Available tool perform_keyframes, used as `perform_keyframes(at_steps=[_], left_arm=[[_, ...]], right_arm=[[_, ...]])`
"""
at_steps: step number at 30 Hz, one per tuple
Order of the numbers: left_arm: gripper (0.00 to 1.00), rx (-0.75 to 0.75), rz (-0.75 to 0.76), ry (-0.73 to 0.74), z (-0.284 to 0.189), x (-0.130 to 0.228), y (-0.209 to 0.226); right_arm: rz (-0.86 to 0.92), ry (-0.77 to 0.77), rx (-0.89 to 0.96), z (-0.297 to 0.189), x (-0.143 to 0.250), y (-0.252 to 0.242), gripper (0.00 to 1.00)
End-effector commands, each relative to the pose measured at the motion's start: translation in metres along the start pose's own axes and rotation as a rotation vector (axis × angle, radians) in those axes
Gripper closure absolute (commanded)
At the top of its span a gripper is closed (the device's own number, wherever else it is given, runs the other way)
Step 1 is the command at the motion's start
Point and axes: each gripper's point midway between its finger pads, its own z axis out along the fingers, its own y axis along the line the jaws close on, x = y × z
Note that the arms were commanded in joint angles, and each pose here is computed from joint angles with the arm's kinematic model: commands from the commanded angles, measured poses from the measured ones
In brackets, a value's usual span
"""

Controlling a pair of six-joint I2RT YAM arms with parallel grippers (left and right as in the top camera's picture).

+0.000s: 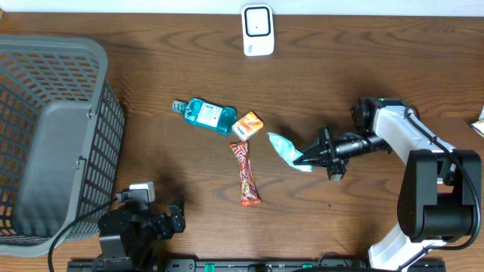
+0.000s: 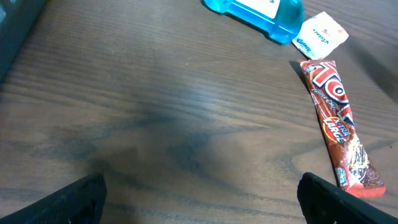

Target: Scan the item barcode

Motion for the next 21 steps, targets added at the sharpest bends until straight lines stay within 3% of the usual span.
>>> perform_keyframes(at_steps=[1,5,10,17,21], left_arm=[[0.02,-0.001,0.008,0.003,-0.001,0.001,0.0],[0.02,-0.001,0.008,0.003,-0.001,0.001,0.0],[0.02,-0.001,0.008,0.003,-0.001,0.001,0.0],[0.02,-0.001,0.008,0.003,-0.001,0.001,0.0],[0.02,-0.001,0.008,0.003,-0.001,0.001,0.0]], right_arm=[[-0.625,0.043,-0.031,-0.003,0.011,0.002,0.99],[-0.796,0.031,-0.037,-0.002,0.009,0.005,0.99],[-1.077,-0.114,-0.057,0.003,-0.006,0.038,0.99],[-1.542,-0.314,-0.2,0.018,0.022,0.113,0.99],[-1.585,-0.501,-0.302,0.022,0.037,0.151,0.99]])
